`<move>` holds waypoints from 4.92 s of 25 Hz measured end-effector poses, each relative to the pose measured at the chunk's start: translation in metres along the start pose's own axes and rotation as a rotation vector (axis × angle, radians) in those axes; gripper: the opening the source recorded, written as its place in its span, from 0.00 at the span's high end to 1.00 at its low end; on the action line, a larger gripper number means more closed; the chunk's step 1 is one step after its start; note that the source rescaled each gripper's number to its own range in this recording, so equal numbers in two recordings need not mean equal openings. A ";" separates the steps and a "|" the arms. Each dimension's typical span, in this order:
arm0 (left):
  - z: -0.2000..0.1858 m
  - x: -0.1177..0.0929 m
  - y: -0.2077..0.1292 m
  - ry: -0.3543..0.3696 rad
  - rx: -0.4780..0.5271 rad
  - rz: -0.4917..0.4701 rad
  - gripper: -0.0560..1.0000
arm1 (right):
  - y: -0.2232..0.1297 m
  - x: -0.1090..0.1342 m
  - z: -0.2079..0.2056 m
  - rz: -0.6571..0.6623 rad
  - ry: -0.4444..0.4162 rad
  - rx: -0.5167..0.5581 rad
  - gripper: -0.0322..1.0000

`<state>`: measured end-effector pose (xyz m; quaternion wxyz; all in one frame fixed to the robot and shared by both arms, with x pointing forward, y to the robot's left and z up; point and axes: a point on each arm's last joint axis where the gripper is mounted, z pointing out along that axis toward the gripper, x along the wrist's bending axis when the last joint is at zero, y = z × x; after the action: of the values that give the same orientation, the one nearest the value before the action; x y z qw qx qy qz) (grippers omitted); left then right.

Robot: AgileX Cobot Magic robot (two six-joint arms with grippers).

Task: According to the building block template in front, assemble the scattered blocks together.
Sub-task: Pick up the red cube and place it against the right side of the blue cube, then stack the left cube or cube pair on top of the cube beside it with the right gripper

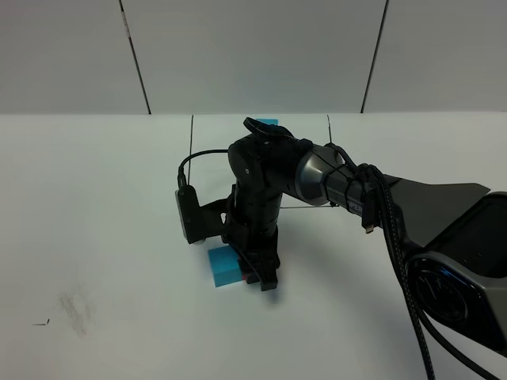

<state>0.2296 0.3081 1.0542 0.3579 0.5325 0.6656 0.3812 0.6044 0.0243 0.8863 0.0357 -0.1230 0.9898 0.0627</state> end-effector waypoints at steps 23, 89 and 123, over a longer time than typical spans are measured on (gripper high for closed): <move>0.000 0.000 0.000 0.000 0.000 0.000 0.00 | -0.001 0.000 -0.071 0.129 -0.119 0.005 0.12; 0.000 0.000 0.000 0.000 0.000 0.000 0.00 | -0.198 0.369 -0.436 1.003 -1.113 -0.480 0.13; 0.000 0.000 0.000 0.000 0.000 0.000 0.00 | -0.181 0.423 -0.232 1.291 -0.918 -0.640 0.21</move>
<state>0.2296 0.3081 1.0542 0.3579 0.5325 0.6656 0.3812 0.2271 -0.2813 1.0583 0.3542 0.4986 0.6878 0.3910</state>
